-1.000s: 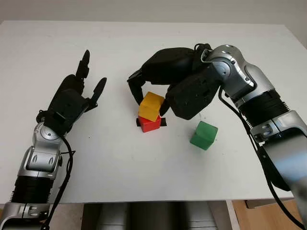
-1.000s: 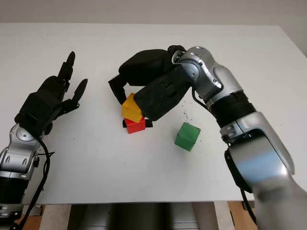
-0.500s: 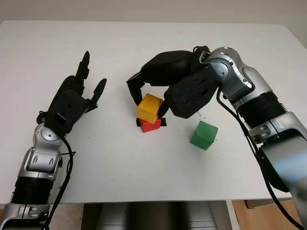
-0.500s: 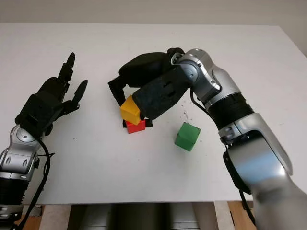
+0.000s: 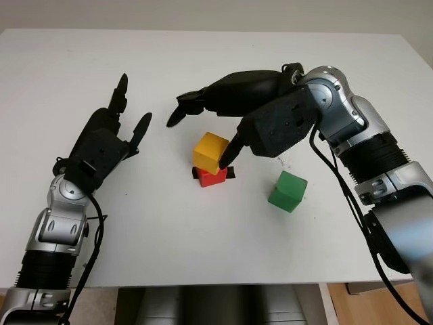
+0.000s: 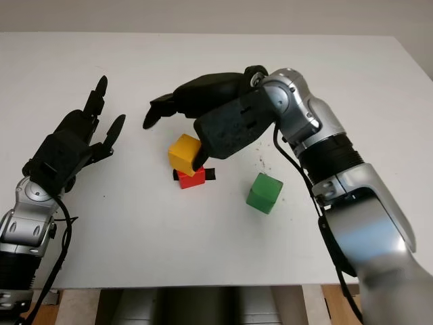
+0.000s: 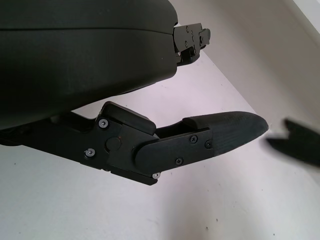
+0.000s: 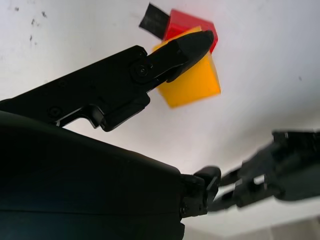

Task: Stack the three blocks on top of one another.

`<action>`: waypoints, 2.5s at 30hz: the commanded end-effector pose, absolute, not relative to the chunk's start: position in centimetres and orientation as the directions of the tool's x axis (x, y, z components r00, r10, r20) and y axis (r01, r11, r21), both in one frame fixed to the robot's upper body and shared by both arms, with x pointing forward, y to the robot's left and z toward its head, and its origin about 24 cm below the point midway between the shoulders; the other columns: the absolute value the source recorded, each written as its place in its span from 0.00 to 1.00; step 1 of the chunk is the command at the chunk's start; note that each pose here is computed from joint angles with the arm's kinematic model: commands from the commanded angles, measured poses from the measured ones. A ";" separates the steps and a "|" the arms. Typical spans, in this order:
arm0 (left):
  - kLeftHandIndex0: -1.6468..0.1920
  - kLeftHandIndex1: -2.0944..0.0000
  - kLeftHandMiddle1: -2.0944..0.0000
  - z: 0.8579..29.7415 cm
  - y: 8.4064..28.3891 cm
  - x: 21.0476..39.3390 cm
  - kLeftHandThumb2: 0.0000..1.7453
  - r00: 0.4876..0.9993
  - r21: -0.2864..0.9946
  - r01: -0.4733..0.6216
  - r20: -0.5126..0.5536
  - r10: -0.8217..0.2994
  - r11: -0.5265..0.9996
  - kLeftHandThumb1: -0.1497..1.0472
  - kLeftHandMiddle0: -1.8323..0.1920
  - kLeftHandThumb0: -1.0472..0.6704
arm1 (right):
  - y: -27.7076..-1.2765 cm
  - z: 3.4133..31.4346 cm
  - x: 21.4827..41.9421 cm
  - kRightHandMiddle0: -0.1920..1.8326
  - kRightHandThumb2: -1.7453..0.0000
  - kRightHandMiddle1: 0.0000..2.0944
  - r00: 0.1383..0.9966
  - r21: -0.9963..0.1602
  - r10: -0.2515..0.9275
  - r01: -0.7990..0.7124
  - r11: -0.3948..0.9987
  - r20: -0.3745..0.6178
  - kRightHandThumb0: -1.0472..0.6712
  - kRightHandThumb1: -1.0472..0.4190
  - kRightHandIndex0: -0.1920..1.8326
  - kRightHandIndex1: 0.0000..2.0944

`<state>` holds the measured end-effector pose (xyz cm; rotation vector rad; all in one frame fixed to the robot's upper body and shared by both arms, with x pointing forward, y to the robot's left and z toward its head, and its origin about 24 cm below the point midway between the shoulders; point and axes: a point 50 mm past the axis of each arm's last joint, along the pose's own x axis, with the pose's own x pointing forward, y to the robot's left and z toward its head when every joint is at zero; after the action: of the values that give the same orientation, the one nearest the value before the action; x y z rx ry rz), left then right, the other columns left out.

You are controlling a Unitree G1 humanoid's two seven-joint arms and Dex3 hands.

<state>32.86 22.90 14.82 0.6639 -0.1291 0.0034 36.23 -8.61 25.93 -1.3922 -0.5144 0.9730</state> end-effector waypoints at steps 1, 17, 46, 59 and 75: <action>0.99 0.98 0.98 14.6 22.8 32.6 0.40 0.992 0.612 -0.037 0.117 -0.044 0.790 1.00 0.98 0.11 | -9.7 27.1 35.9 0.05 0.97 0.11 0.558 -0.967 0.808 -0.248 -0.054 -0.188 0.17 0.12 0.06 0.02; 1.00 0.98 0.92 15.0 23.9 32.8 0.37 0.988 0.556 -0.045 0.150 -0.047 0.830 1.00 0.96 0.13 | -20.4 29.5 33.4 0.20 0.97 0.15 0.757 -0.942 0.646 -0.136 0.305 0.101 0.23 0.14 0.12 0.05; 1.00 0.98 0.98 16.1 24.5 33.1 0.37 0.988 0.571 -0.002 0.127 -0.086 0.821 1.00 0.99 0.12 | -23.4 24.8 27.0 0.24 0.97 0.06 0.789 -0.979 0.580 -0.138 -0.152 -0.202 0.33 0.05 0.09 0.02; 1.00 0.99 0.98 16.0 24.5 32.9 0.38 0.990 0.571 -0.003 0.115 -0.076 0.821 1.00 1.00 0.12 | -22.3 22.1 27.6 0.26 0.97 0.06 0.715 -0.954 0.653 -0.065 -0.294 -0.250 0.35 0.06 0.08 0.02; 1.00 0.99 0.97 16.0 24.5 32.9 0.38 0.990 0.580 -0.003 0.114 -0.077 0.815 1.00 0.99 0.12 | -21.9 20.3 28.5 0.30 0.97 0.07 0.673 -0.938 0.680 -0.062 -0.341 -0.291 0.34 0.11 0.10 0.03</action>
<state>33.05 24.27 15.79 0.6073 -0.1334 -0.0504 28.42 -22.25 20.16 -1.7698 -0.4710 0.8251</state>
